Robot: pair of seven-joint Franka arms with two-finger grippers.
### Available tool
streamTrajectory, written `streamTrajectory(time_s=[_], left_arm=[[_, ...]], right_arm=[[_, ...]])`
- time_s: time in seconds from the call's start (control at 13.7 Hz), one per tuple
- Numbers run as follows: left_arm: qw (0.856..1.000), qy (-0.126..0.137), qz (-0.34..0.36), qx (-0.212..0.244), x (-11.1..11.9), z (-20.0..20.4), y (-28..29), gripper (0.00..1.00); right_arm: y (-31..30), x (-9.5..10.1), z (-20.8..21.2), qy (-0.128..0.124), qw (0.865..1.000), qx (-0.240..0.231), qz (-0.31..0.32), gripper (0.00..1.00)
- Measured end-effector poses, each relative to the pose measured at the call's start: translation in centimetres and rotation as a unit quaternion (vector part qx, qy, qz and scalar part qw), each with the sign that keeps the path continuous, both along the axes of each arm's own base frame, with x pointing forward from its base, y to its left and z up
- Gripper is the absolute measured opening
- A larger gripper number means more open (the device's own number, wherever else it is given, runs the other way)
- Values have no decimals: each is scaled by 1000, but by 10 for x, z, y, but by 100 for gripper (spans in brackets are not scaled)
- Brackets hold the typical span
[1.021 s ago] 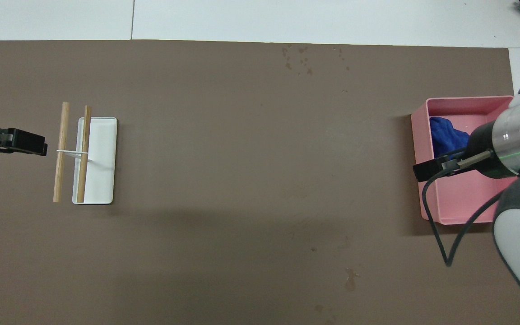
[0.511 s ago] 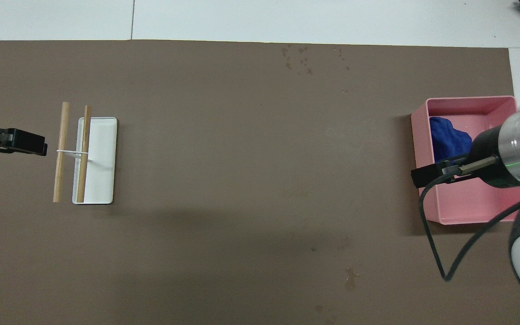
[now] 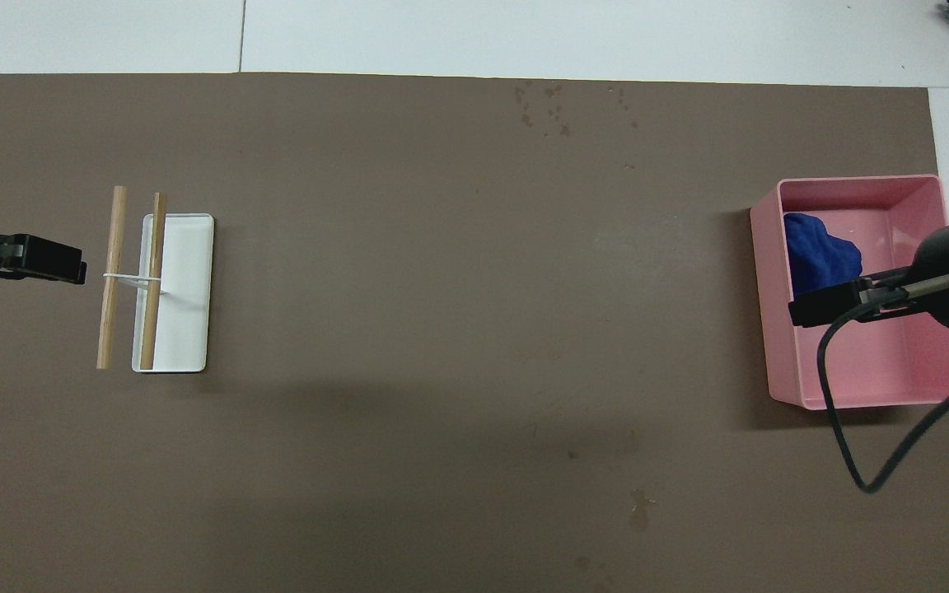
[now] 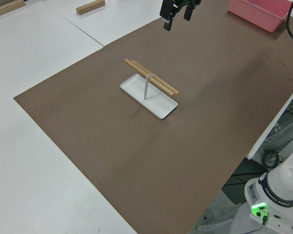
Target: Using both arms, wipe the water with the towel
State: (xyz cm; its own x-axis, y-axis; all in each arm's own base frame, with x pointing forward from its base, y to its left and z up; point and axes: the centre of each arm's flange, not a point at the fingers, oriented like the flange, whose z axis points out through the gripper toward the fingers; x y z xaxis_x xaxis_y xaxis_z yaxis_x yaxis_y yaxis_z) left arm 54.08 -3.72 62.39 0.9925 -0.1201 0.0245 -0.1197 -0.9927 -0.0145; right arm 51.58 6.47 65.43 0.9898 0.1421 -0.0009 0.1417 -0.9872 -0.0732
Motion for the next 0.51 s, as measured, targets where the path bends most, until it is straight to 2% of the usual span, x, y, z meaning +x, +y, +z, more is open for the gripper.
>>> streamTrajectory(time_s=[0.22,0.51], left_arm=[[1000,0,0,0,0,0,0,100],[1000,0,0,0,0,0,0,100]], right_arm=[[-1,9,4,-38,999,4,-4,100],[-11,19,-9,-32,999,-7,-11,100]])
